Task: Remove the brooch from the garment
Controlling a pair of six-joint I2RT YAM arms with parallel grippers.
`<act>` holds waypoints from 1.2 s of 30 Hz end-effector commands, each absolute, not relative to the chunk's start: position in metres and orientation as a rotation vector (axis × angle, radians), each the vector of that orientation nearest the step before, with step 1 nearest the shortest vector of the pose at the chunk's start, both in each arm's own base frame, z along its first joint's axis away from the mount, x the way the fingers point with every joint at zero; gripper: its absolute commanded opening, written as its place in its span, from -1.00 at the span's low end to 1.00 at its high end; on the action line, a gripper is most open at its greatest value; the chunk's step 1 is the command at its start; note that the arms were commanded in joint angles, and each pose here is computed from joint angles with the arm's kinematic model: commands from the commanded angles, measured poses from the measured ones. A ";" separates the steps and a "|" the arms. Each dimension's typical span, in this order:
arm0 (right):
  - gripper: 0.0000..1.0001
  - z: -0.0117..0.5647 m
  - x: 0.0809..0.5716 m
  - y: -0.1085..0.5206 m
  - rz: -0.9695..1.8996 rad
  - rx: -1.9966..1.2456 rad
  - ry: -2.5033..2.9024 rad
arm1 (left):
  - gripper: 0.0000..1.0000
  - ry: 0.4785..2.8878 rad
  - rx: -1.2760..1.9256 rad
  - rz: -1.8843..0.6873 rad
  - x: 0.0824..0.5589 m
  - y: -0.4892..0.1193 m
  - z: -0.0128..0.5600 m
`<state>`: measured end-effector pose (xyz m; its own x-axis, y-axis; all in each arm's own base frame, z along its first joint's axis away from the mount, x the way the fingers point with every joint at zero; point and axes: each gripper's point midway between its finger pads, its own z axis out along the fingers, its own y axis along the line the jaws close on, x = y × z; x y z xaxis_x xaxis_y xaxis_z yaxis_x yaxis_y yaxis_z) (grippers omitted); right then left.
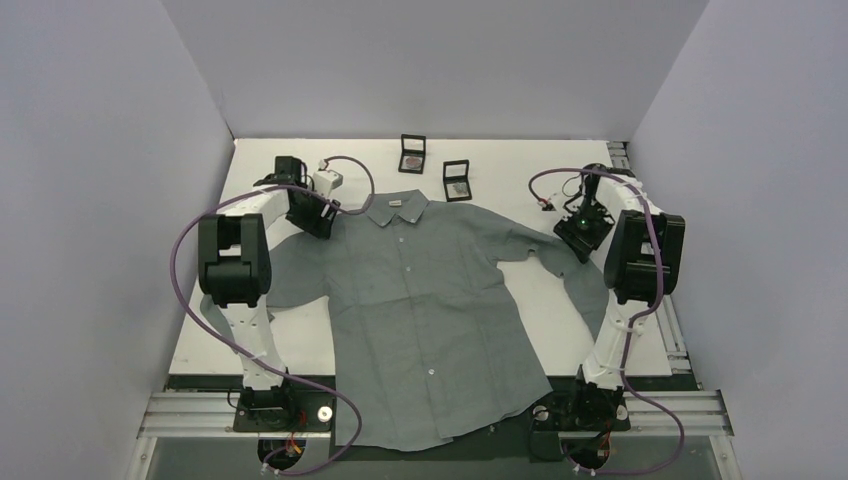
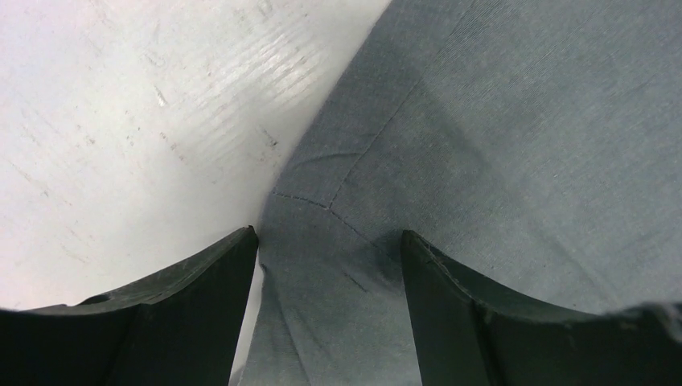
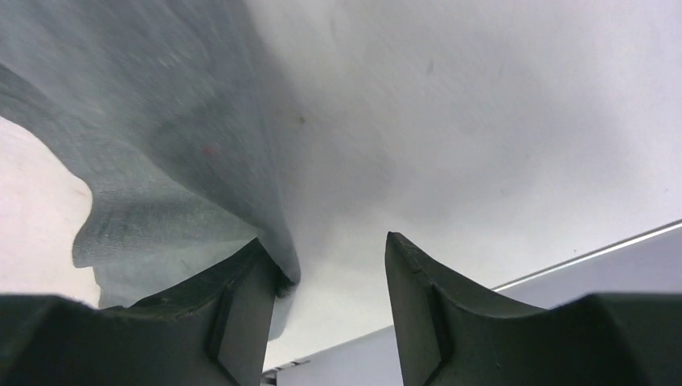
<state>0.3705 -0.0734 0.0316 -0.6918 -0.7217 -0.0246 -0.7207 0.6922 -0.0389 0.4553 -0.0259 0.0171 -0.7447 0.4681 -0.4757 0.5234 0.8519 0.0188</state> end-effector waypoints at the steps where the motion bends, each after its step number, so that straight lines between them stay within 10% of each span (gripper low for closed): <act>1: -0.08 0.050 0.360 -0.104 -0.209 -1.298 2.877 | 0.25 2.579 0.704 -0.071 0.448 0.004 0.015; 10: -0.54 0.028 0.394 -0.136 -0.455 -1.288 2.908 | 0.22 2.611 0.672 -0.034 0.450 0.025 0.005; 25: 0.28 0.104 0.490 -0.150 -0.884 -1.092 2.617 | 0.38 2.530 0.599 -0.095 0.487 0.018 0.033; 29: 0.50 0.136 0.478 -0.137 -0.718 -1.024 2.577 | 0.97 2.434 0.530 -0.147 0.493 0.008 0.077; 36: 0.55 0.198 0.455 -0.068 -0.217 -0.878 2.386 | 0.92 2.288 0.448 -0.244 0.473 -0.008 0.176</act>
<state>0.4681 -0.1125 0.1192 -0.6932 -0.6992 -0.1749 -0.5932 0.6914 -0.4126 0.4723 0.0050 0.0621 -0.7706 0.3122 -0.5556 0.3899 0.9206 -0.0234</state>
